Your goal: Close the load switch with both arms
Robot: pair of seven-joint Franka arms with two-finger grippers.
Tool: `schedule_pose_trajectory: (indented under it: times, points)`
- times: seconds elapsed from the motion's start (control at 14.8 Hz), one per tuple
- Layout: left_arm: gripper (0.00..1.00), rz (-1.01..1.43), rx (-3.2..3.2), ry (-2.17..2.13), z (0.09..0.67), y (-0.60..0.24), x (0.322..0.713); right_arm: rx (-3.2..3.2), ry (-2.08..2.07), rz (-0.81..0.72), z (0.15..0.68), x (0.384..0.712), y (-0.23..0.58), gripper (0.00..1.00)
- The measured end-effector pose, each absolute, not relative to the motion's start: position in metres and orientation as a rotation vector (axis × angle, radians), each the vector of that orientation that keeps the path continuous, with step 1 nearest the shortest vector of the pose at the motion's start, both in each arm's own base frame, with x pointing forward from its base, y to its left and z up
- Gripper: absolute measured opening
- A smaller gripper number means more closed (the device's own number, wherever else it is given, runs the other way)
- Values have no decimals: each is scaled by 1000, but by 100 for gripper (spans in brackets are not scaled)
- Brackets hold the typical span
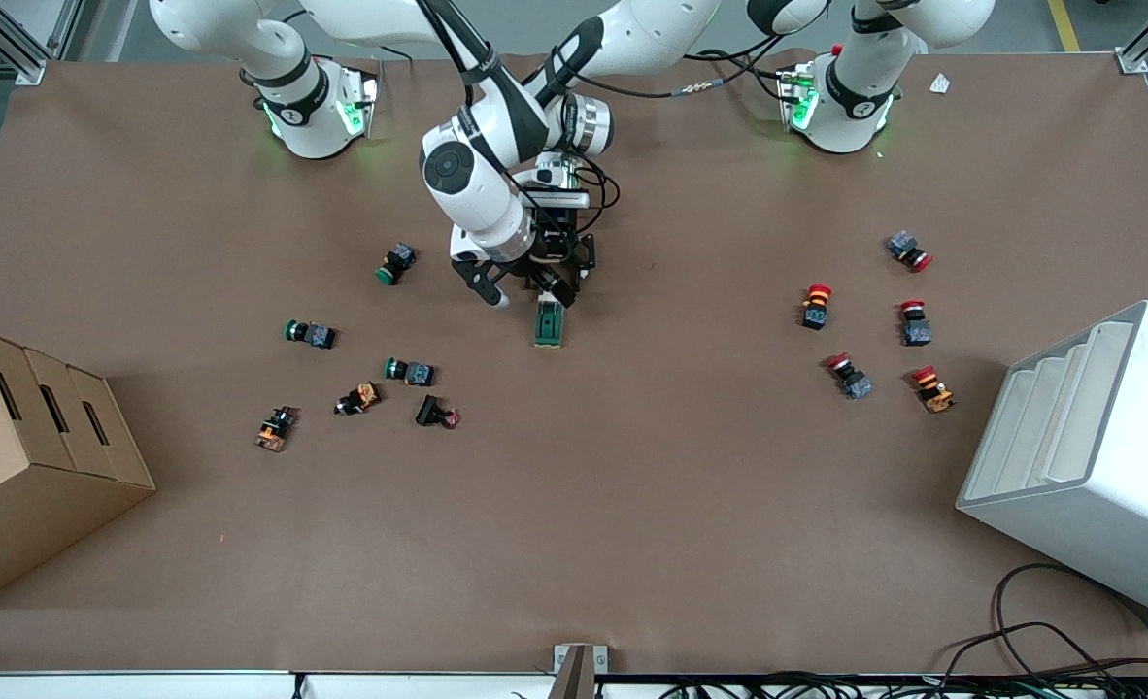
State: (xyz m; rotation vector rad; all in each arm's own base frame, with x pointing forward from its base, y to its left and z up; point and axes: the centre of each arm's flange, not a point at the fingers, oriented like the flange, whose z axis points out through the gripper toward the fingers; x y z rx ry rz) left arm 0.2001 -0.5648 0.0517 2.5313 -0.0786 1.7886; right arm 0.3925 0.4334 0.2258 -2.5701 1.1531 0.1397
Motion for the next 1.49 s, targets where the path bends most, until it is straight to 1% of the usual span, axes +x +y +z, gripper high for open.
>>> schedule_pose_trajectory:
  times: [0.68, 1.22, 1.29, 1.42, 1.49]
  points:
    - [100, 1789, 2531, -79, 52, -565, 200, -2553, 1208, 148, 202, 408, 452, 100]
    - [100, 1790, 2531, -78, 52, -565, 200, -2532, 1246, 206, 217, 423, 453, 100]
    - [100, 1790, 2531, -78, 52, -565, 200, -2520, 1243, 196, 223, 429, 452, 100]
    - [100, 1790, 2531, -79, 51, -565, 200, -2475, 1222, 109, 234, 460, 439, 100]
    - [100, 1791, 2531, -79, 51, -565, 200, -2469, 1221, 92, 235, 472, 431, 100]
